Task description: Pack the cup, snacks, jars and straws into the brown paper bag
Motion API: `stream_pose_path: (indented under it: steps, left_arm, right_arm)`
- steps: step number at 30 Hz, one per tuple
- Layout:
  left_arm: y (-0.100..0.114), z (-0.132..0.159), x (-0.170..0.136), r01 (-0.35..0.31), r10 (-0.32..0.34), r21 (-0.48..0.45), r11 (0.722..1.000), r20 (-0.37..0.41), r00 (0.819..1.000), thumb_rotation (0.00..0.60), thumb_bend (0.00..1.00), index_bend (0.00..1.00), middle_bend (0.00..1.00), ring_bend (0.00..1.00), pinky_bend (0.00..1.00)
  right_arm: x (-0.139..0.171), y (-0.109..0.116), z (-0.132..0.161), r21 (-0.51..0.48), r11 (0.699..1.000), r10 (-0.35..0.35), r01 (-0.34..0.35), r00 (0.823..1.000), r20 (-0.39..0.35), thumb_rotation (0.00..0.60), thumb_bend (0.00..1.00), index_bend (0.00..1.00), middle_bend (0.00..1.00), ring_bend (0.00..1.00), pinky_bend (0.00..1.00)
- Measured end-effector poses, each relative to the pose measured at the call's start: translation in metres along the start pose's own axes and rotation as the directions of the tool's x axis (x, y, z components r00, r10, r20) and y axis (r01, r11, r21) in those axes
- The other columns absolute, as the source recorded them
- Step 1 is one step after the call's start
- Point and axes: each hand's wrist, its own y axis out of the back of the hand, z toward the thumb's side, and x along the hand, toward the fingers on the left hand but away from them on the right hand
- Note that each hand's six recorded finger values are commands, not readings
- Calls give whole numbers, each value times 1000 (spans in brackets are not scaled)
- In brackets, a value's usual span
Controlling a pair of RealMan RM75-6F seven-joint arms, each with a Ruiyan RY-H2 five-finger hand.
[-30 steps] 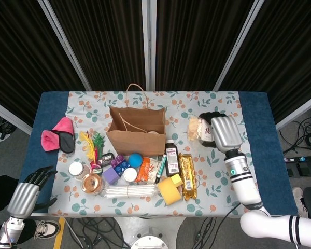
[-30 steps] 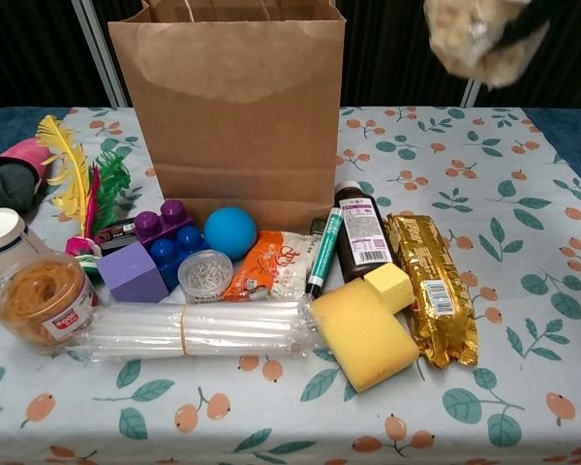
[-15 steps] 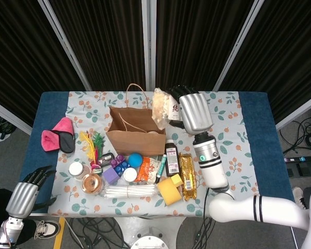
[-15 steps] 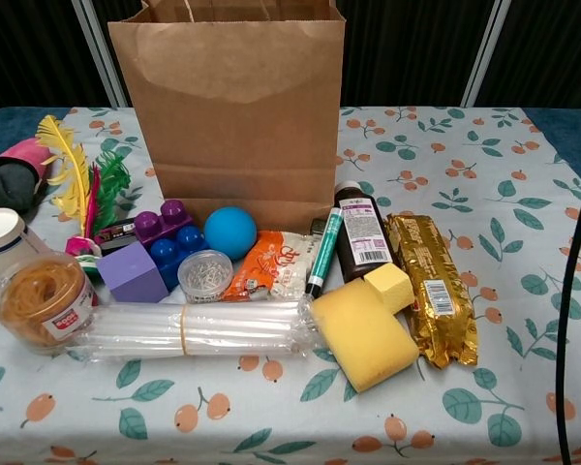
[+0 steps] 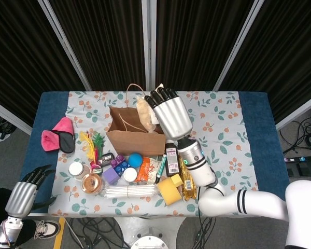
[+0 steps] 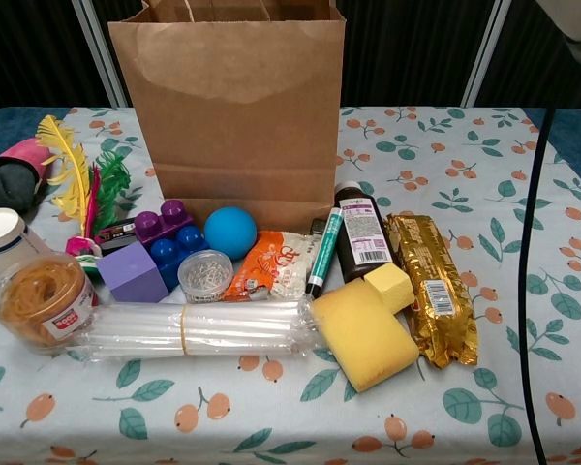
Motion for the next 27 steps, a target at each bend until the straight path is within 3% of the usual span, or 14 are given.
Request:
stream_pose_path:
  steps: [4,7,12,16,19,22,27]
  left_arm:
    - [0,0,0,1,-1,-3,1000,-3,1000,600,126,270,263,194,303]
    - [1,-1,0,-1,1,-4,1000,-5,1000,600,126,270,263,193,303]
    - [0,-1,0,2,-2,-5,1000,-6,1000,600,126,270,263,193,303]
    - [-1,0,0,7,-7,-6,1000,-3,1000,600,127,270,263,193,303]
    - [-2,0,0,9,-9,-6,1000,-2,1000,600,127,270,263,194,303]
    - [-2,0,0,9,-9,-4,1000,-3,1000,600,127,270,263,194,303]
    - [-1,-1,0,8,-8,-4,1000,-5,1000,600,127,270,263,193,303]
  right_arm:
    - [2,-8,2,74,997,28,-26,999,-24,600,155,426,437,334,407]
    - [5,-11,3,72,996,54,-52,998,-35,600,152,427,435,334,406]
    - [7,-5,8,-81,992,98,-98,995,-6,600,143,427,434,334,406]
    - [3,4,7,-266,956,142,-121,988,61,600,146,428,434,334,406]
    - [0,7,4,-429,895,191,-122,974,122,600,148,427,434,334,406]
    - [-1,4,2,-592,798,264,-112,948,176,600,149,427,434,334,406]
    - [4,-11,2,-815,577,412,-57,881,230,600,150,427,434,334,406]
